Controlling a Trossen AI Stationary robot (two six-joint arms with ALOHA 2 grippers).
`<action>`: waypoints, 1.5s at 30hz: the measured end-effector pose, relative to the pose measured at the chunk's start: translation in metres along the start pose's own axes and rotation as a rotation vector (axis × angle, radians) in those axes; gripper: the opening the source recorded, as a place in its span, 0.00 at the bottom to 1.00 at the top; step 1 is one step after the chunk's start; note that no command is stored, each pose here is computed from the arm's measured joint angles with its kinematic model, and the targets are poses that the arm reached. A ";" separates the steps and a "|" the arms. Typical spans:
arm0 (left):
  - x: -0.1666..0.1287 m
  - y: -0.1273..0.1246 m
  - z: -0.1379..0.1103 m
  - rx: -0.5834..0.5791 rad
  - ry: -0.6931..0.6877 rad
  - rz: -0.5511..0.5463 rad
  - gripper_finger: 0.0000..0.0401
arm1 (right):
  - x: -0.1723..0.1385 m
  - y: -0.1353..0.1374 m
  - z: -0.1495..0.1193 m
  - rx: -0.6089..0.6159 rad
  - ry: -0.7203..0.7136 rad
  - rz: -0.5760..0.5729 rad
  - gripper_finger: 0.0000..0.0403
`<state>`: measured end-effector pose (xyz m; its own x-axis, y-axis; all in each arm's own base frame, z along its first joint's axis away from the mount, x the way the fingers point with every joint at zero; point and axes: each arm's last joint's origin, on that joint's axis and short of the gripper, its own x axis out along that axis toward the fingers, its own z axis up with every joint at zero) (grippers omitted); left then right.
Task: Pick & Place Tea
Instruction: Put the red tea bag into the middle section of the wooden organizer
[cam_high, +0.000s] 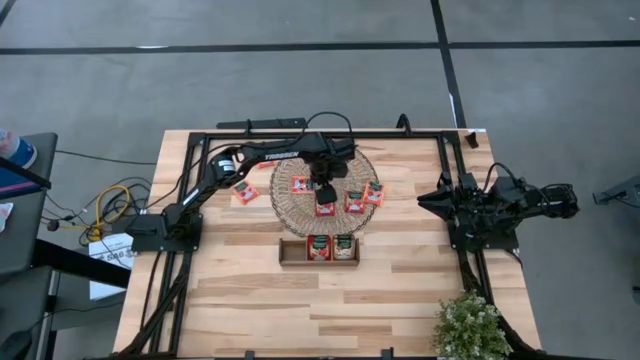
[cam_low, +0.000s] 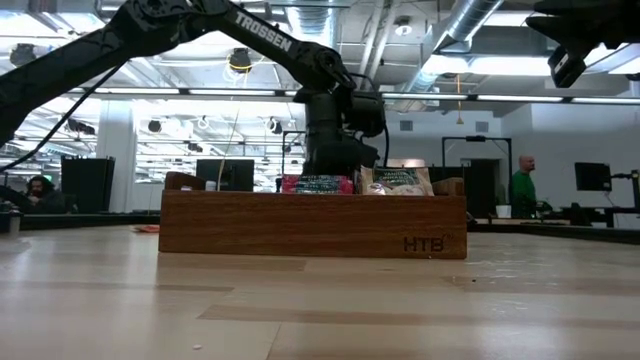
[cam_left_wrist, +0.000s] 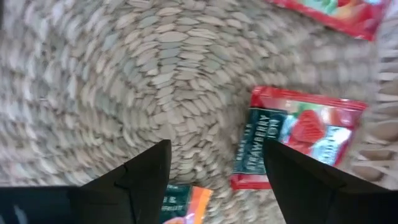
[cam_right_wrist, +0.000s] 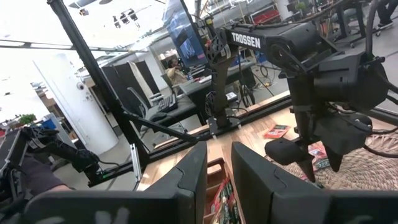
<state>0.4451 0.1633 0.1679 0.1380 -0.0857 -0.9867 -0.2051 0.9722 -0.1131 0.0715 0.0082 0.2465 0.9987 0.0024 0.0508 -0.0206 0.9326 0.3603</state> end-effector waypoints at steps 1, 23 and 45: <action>-0.001 0.000 0.000 -0.004 -0.003 -0.007 0.61 | 0.000 0.000 0.000 0.000 0.000 0.000 0.16; 0.014 -0.016 0.003 0.104 0.039 0.117 0.59 | 0.000 0.000 0.000 0.000 0.000 0.000 0.16; 0.013 -0.017 0.001 0.092 0.055 0.118 0.07 | 0.000 0.000 0.000 0.000 0.000 0.000 0.16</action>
<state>0.4513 0.1464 0.1575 0.0649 0.0209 -0.9977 -0.1263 0.9919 0.0125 0.0715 0.0082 0.2466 0.9987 0.0027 0.0510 -0.0209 0.9326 0.3603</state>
